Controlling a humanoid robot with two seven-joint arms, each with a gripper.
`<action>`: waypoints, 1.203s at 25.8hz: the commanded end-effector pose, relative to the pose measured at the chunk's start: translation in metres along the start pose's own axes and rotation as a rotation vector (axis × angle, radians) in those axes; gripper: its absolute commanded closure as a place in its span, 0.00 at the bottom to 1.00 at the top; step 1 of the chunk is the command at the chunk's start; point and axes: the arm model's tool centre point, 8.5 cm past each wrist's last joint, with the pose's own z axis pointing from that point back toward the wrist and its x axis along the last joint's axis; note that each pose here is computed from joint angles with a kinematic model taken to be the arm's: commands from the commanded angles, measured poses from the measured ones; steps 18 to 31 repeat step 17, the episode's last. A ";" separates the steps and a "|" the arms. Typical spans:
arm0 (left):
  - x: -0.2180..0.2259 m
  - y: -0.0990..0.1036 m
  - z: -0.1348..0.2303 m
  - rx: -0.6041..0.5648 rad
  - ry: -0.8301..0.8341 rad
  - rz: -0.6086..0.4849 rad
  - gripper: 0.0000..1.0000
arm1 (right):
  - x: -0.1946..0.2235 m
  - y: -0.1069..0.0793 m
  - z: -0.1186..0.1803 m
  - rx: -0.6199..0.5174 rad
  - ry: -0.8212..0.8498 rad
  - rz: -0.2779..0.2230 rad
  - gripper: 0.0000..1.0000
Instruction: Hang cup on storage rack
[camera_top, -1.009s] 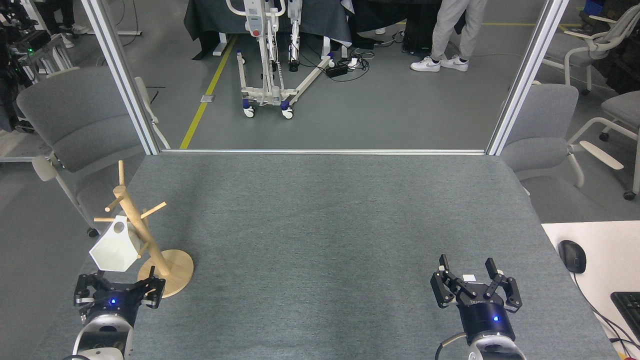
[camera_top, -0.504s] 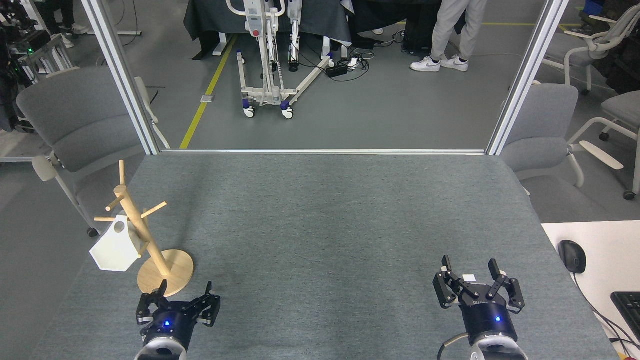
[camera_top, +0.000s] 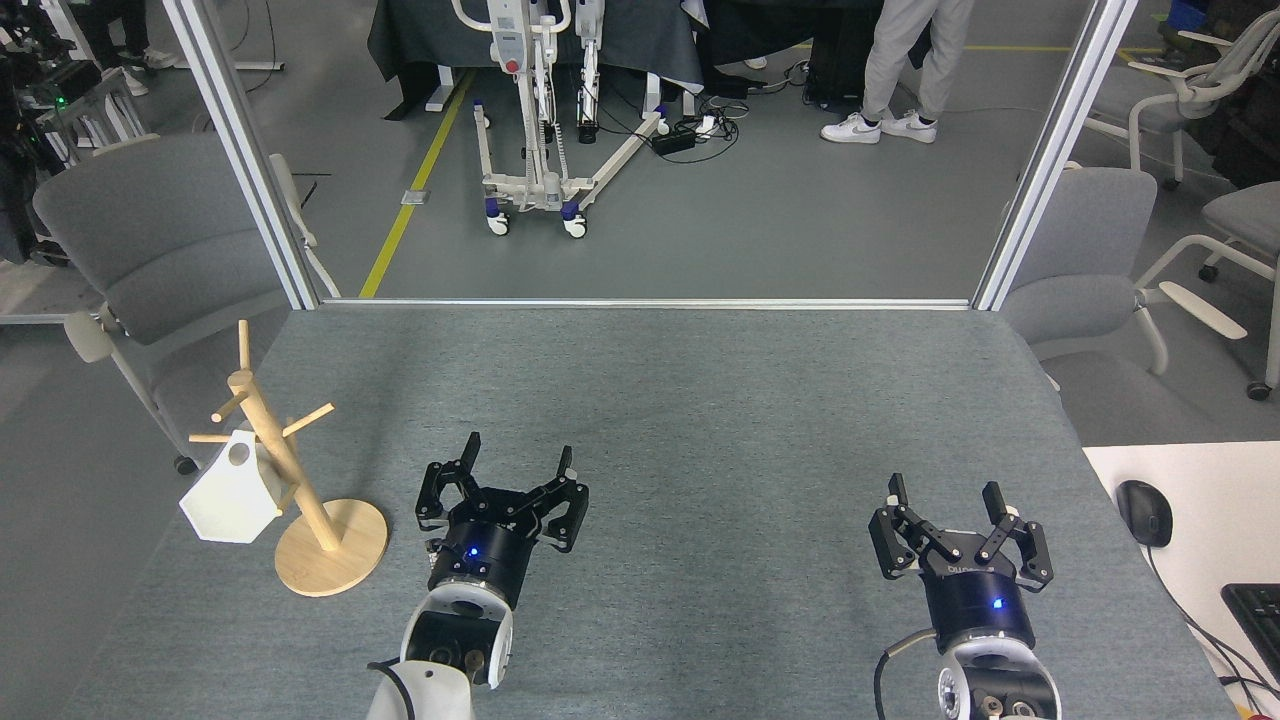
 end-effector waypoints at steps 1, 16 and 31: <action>-0.001 -0.003 0.017 0.001 0.019 0.010 0.01 | 0.004 -0.005 -0.004 -0.016 0.000 -0.011 0.00; -0.017 0.001 0.034 0.021 0.064 0.050 0.01 | 0.005 -0.003 -0.001 -0.014 -0.010 -0.008 0.00; -0.017 0.001 0.034 0.021 0.064 0.050 0.01 | 0.003 -0.004 -0.001 -0.015 -0.012 -0.002 0.00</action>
